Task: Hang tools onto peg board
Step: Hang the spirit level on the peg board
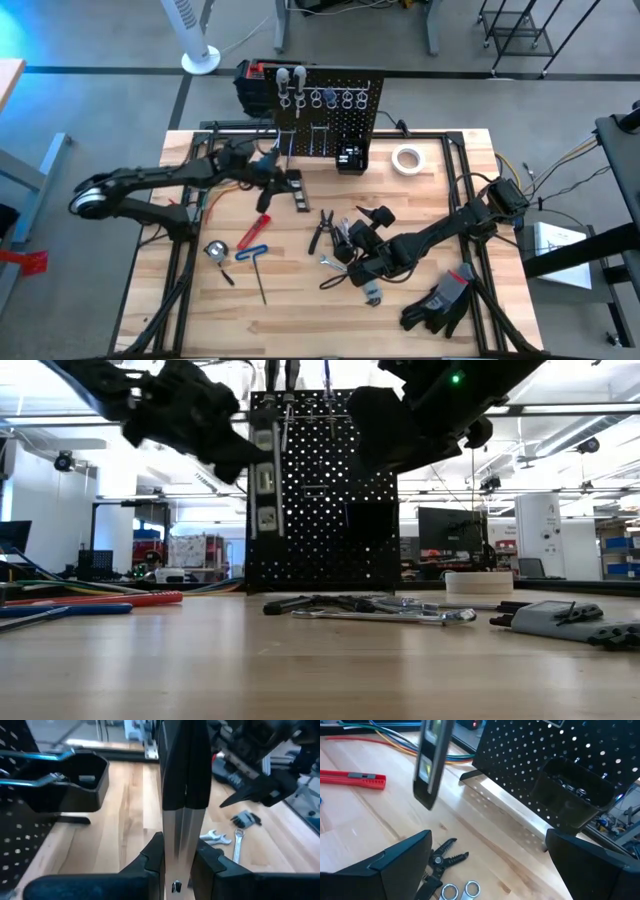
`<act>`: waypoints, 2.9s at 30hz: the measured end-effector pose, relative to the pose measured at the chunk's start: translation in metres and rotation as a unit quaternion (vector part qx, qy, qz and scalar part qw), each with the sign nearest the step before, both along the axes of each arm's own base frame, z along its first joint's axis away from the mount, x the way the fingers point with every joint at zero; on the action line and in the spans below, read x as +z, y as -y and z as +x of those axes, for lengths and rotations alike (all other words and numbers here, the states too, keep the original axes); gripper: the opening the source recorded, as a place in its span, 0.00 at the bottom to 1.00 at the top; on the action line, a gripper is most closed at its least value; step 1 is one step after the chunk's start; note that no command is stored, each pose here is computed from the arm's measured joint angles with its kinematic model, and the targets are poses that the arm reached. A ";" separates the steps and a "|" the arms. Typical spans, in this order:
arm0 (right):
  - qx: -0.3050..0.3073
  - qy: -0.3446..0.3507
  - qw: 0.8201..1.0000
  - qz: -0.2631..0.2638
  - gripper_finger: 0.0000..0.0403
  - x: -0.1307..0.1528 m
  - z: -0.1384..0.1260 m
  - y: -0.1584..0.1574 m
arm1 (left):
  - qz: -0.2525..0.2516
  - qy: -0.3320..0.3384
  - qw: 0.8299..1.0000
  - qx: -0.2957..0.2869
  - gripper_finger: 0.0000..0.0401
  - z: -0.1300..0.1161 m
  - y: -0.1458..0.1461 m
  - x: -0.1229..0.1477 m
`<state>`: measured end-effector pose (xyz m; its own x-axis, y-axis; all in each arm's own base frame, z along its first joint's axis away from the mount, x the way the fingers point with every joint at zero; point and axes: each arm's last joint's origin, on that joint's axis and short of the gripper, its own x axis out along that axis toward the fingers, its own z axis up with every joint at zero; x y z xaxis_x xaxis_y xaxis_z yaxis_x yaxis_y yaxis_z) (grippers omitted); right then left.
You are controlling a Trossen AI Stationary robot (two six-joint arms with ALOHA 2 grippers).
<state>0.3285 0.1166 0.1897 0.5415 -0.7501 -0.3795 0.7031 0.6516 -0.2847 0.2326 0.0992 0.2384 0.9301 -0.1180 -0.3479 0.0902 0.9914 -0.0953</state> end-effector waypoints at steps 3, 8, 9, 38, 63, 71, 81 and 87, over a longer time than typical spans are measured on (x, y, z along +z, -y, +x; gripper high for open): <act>0.001 -0.002 1.000 0.003 0.96 0.000 0.000 0.000 | -0.005 -0.011 1.000 -0.010 0.10 0.016 -0.007 0.000; 0.002 -0.005 1.000 0.002 0.96 -0.002 -0.001 0.000 | 0.002 -0.050 0.999 -0.018 0.10 0.027 -0.013 0.006; 0.002 -0.006 1.000 0.002 0.96 -0.003 -0.001 0.001 | 0.006 -0.055 0.998 -0.016 0.10 0.028 -0.012 0.010; 0.322 0.152 0.927 0.120 0.49 -0.051 0.002 0.069 | 0.011 0.082 0.996 -0.047 0.10 0.020 0.052 0.035; 0.331 0.200 0.893 0.228 0.09 -0.038 0.018 0.085 | -0.061 0.066 0.995 -0.038 0.11 0.032 0.050 0.025; 0.299 0.252 0.873 0.291 0.09 -0.036 0.018 0.086 | -0.015 0.055 0.998 0.040 0.50 -0.006 0.049 0.049; 0.241 0.303 0.861 0.330 0.09 -0.035 0.018 0.096 | 0.033 0.054 0.978 0.199 0.66 -0.049 0.055 0.054; 0.219 0.305 0.861 0.344 0.09 -0.040 0.016 0.110 | 0.038 0.090 0.975 0.200 0.61 -0.057 0.057 0.027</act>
<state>0.3445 0.0067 0.1500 0.9711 -0.1344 -0.1972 0.2288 0.7595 0.6089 0.1760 0.0425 0.2654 0.9433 0.2862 -0.1683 -0.2964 0.9543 -0.0381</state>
